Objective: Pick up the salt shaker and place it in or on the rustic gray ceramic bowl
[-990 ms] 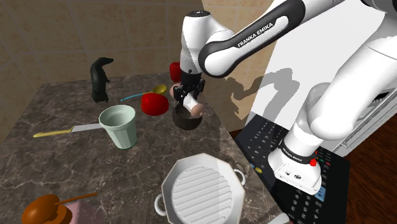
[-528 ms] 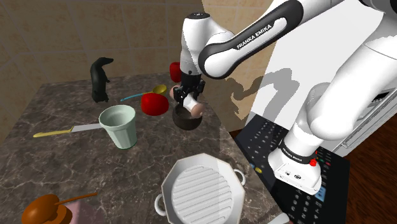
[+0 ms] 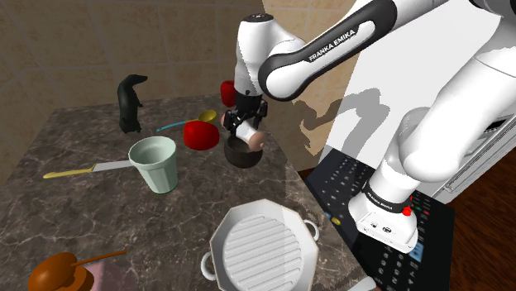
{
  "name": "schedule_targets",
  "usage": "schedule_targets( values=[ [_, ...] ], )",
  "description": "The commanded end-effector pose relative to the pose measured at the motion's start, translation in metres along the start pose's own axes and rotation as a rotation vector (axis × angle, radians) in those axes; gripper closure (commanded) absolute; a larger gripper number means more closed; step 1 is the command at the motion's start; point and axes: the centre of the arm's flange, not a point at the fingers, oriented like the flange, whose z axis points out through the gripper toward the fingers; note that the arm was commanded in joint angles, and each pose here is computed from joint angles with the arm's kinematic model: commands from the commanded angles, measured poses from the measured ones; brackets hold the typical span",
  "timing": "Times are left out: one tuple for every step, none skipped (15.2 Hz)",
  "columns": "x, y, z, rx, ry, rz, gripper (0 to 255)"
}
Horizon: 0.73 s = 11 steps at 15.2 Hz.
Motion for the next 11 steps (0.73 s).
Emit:
schedule_targets(
  values=[
    [0.0, -0.001, -0.021, 0.0, 0.0, 0.0, 0],
    [0.0, -0.001, -0.035, 0.0, 0.0, 0.0, 0],
    [0.0, -0.001, -0.045, 0.0, 0.0, 0.0, 0],
    [0.0, -0.001, -0.045, 0.0, 0.0, 0.0, 0],
    [0.0, -0.001, -0.045, 0.0, 0.0, 0.0, 0],
    [0.0, -0.001, -0.045, 0.0, 0.0, 0.0, 0],
    [0.0, -0.001, -0.045, 0.0, 0.0, 0.0, 0],
    [0.0, -0.001, -0.045, 0.0, 0.0, 0.0, 0],
    [0.0, -0.001, -0.045, 0.0, 0.0, 0.0, 0],
    [0.0, -0.001, -0.045, 0.0, 0.0, 0.0, 0],
    [0.0, -0.001, -0.045, 0.0, 0.0, 0.0, 0]
  ],
)
